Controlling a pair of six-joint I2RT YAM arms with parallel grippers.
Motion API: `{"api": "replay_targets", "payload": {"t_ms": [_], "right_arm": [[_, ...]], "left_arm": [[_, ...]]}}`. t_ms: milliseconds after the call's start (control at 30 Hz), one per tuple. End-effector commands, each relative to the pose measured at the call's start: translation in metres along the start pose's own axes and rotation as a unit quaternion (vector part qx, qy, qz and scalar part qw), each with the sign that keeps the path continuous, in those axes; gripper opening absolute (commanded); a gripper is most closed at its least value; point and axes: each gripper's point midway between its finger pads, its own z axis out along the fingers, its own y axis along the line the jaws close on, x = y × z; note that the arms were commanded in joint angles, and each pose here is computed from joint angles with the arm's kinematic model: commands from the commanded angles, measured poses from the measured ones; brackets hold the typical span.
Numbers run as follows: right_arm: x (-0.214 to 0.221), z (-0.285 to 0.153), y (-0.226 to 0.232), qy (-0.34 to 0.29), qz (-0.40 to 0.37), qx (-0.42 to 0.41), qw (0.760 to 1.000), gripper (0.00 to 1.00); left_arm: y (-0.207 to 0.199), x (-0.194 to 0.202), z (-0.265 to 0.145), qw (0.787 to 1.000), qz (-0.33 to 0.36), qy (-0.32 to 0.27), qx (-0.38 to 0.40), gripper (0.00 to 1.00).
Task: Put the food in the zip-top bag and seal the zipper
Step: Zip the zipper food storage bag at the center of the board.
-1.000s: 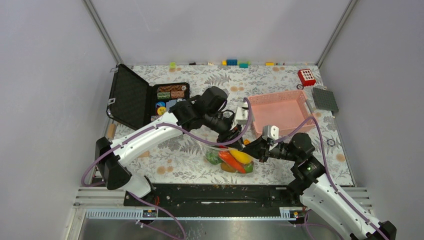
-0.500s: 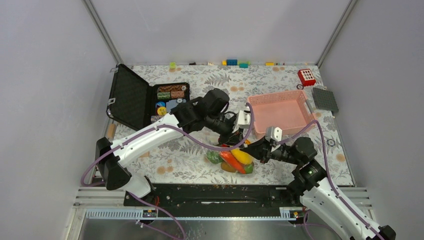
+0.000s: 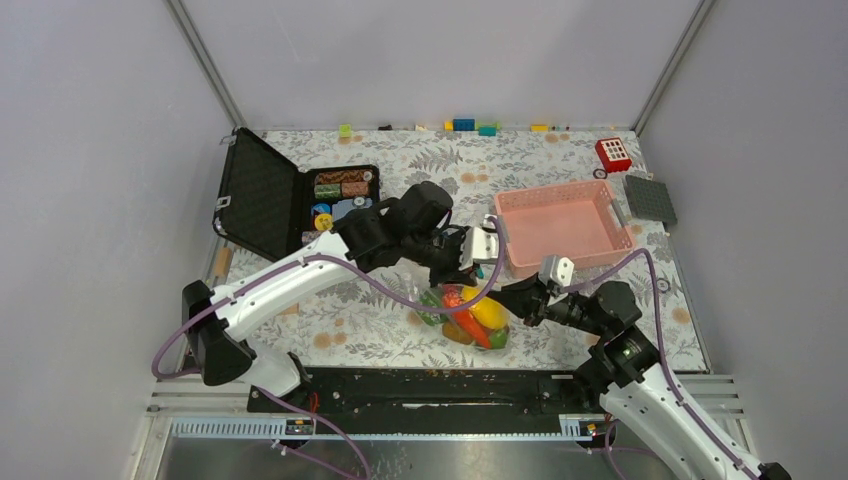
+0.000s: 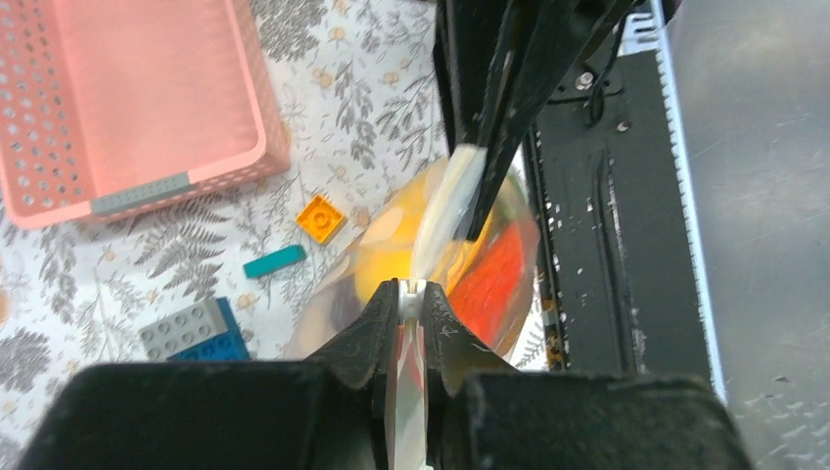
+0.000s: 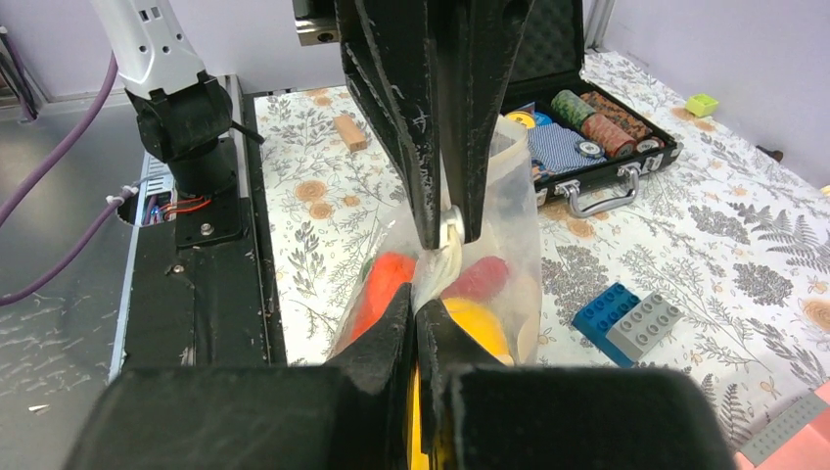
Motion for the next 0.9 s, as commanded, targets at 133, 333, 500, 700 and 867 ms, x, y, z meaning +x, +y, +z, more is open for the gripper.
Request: {"api": "replay_targets", "payload": {"t_ms": [133,333,500,700,867], "right_arm": [[-0.035,-0.009,0.003,-0.043,-0.051,0.010,0.998,0.00],[-0.027,-0.018,-0.008,-0.032,-0.050,0.055,0.997,0.00],[-0.022,-0.030,-0.020,-0.022,-0.049,0.107,0.993,0.00],[-0.018,-0.049,-0.047,-0.013,-0.046,0.204,0.978,0.00],[-0.021,-0.058,-0.053,-0.019,-0.047,0.235,0.971,0.00]], "left_arm": [[0.035,0.049,-0.033,0.989,0.016,0.101,-0.111,0.00],[0.045,0.063,-0.043,0.980,0.027,0.132,-0.146,0.00],[0.053,0.074,-0.056,0.971,0.037,0.155,-0.178,0.00],[0.058,0.085,-0.074,0.960,0.055,0.179,-0.210,0.00],[0.050,0.094,-0.083,0.957,0.058,0.197,-0.205,0.00]]}}
